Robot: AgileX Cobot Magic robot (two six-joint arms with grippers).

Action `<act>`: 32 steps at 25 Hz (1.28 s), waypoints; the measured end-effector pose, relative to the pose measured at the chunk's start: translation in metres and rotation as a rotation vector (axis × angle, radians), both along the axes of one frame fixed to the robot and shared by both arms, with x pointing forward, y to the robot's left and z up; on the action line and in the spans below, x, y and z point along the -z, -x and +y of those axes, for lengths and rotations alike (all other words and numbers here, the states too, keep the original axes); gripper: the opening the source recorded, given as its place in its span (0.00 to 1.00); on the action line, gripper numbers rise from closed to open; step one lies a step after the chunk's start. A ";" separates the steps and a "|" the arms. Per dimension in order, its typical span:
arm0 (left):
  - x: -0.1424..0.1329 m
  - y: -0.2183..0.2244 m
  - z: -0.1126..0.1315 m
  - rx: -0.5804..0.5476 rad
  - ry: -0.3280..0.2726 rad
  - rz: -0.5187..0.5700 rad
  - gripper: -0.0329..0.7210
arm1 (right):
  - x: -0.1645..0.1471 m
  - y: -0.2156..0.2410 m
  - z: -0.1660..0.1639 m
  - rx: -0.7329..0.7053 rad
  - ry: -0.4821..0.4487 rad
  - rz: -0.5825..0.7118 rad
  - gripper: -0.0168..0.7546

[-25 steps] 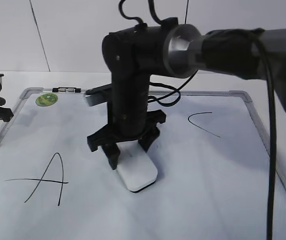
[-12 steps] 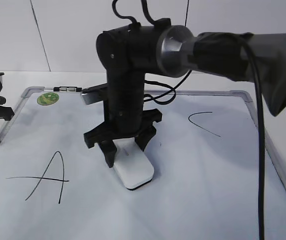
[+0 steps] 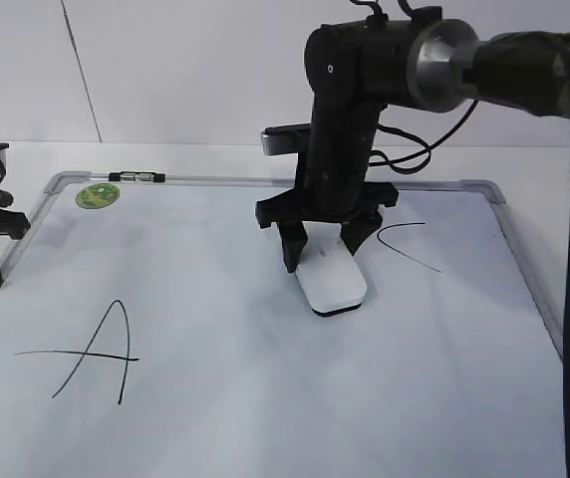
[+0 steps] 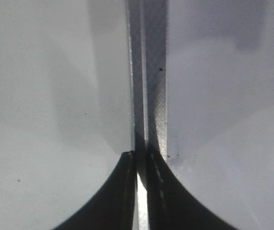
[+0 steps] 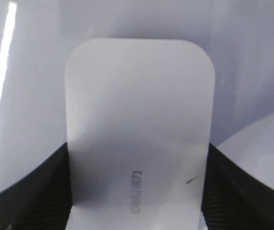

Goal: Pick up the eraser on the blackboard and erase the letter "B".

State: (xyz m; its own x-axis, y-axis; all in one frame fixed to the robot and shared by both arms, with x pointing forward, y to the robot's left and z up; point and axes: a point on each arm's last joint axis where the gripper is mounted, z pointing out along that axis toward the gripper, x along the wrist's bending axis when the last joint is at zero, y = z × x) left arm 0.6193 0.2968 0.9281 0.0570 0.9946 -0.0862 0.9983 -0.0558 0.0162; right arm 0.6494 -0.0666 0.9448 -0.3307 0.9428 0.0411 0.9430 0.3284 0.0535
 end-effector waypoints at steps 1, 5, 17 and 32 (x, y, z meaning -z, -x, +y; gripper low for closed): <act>0.000 0.000 0.000 0.000 0.000 -0.001 0.08 | 0.000 -0.001 -0.001 0.002 0.000 -0.001 0.74; 0.000 0.000 0.000 0.000 0.000 -0.004 0.08 | 0.000 -0.001 -0.001 0.003 -0.001 -0.002 0.74; 0.000 0.000 0.000 0.004 -0.005 0.004 0.08 | 0.001 0.025 0.044 -0.150 -0.020 -0.004 0.74; 0.000 0.000 0.000 0.001 0.000 0.004 0.08 | 0.000 0.051 0.085 -0.222 -0.089 0.024 0.74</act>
